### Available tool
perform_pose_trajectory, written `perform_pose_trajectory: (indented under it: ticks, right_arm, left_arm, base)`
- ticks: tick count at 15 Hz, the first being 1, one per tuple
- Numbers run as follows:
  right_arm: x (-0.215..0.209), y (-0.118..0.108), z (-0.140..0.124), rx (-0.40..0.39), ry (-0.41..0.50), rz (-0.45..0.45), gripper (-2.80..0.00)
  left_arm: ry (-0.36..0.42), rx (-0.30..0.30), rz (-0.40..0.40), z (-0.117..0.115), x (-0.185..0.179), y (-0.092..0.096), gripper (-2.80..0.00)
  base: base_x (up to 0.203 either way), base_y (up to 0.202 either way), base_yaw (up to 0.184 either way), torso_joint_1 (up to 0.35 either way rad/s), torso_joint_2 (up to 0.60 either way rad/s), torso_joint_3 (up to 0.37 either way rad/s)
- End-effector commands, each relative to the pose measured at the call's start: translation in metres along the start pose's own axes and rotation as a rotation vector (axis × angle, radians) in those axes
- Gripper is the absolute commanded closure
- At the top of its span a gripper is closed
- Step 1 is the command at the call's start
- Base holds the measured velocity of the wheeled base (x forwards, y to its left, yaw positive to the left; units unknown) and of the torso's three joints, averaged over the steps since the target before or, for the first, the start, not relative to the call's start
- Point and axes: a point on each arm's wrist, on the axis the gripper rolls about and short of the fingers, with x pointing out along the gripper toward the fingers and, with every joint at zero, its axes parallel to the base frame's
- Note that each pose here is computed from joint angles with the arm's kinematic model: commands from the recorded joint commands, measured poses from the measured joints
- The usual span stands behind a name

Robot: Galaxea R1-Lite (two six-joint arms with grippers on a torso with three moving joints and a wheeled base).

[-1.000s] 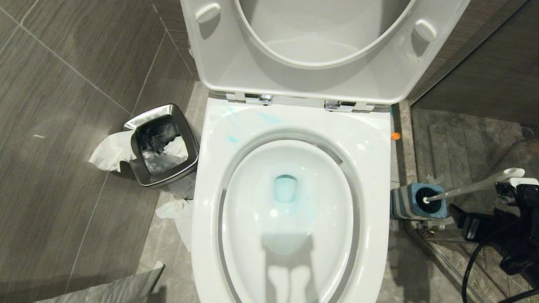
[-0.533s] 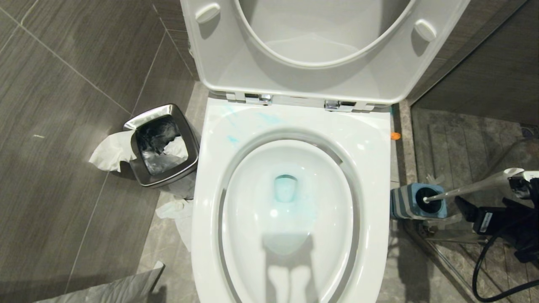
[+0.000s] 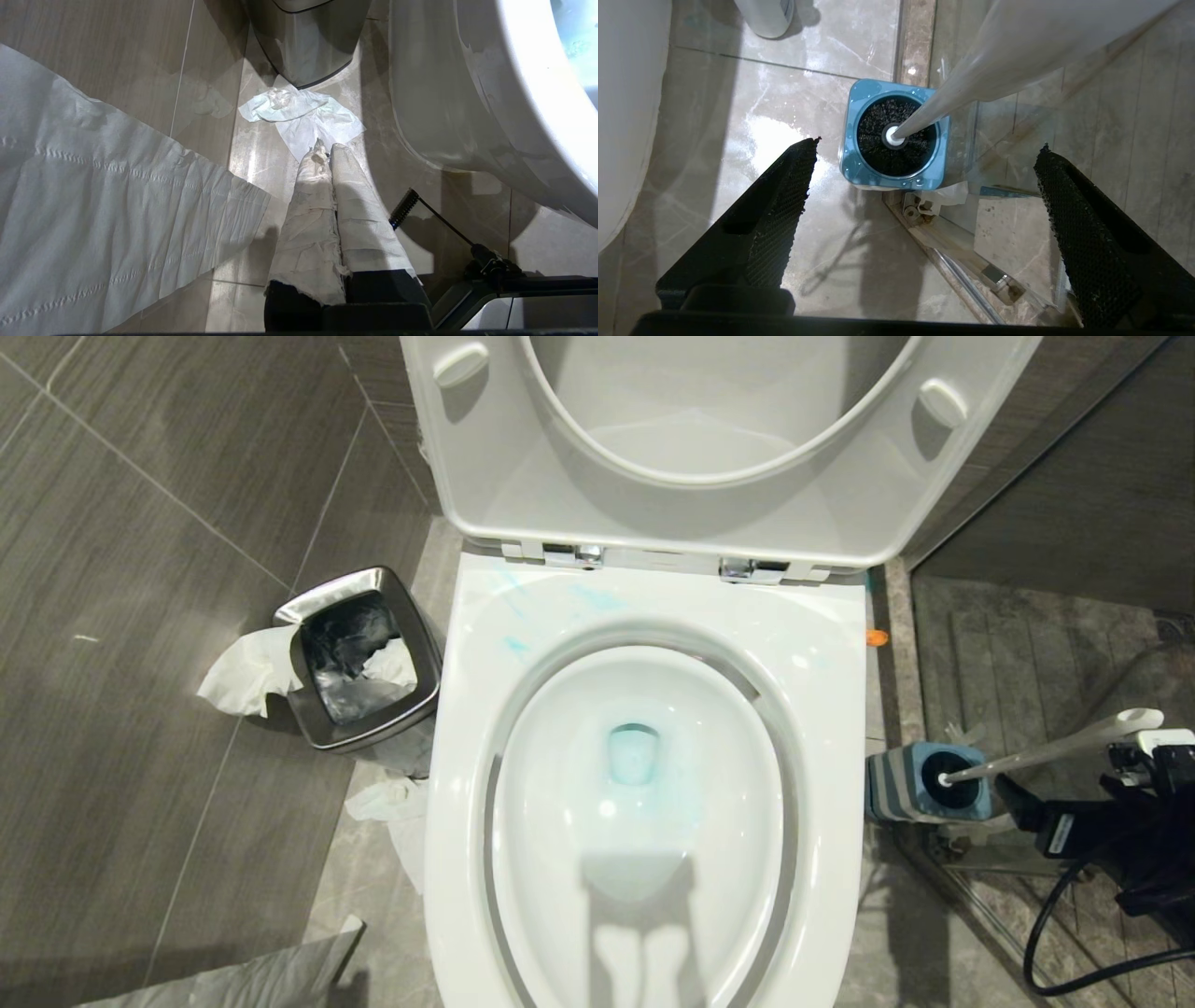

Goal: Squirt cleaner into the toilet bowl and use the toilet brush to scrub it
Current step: Scrub the toilet bowl

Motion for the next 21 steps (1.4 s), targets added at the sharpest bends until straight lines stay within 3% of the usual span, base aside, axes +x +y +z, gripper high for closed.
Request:
perform_pose_trajectory:
  ticks: [1,6,13,19,20,21]
  right_arm:
    - [0.01,0.0,-0.004,-0.002,0.007,0.0,-2.8]
    - [0.035,0.0,-0.001,-0.045,-0.028,0.002,-2.8]
    - [0.063,0.001,0.013,-0.103,-0.132,0.076,-2.8]
    - [0.066,-0.001,0.017,-0.134,-0.153,0.072,-2.8]
    - [0.066,-0.003,0.018,-0.133,-0.158,0.064,0.0]
    - [0.067,-0.004,0.019,-0.133,-0.164,0.06,0.0]
  left_arm:
    - [0.001,0.0,-0.001,0.0,0.0,0.0,0.0]
    - [0.001,0.0,-0.001,0.0,0.0,0.0,0.0]
    - [0.001,0.0,0.0,0.0,0.0,0.0,0.0]
    - [0.001,0.0,-0.001,0.0,0.0,0.0,0.0]
    - [0.001,0.0,0.0,0.0,0.0,0.0,0.0]
    - [0.001,0.0,0.0,0.0,0.0,0.0,0.0]
  base:
    - [0.0,0.0,0.0,0.0,0.0,0.0]
    - [0.0,0.0,0.0,0.0,0.0,0.0]
    - [0.0,0.0,0.0,0.0,0.0,0.0]
    - [0.0,0.0,0.0,0.0,0.0,0.0]
    - [0.0,0.0,0.0,0.0,0.0,0.0]
    - [0.0,0.0,0.0,0.0,0.0,0.0]
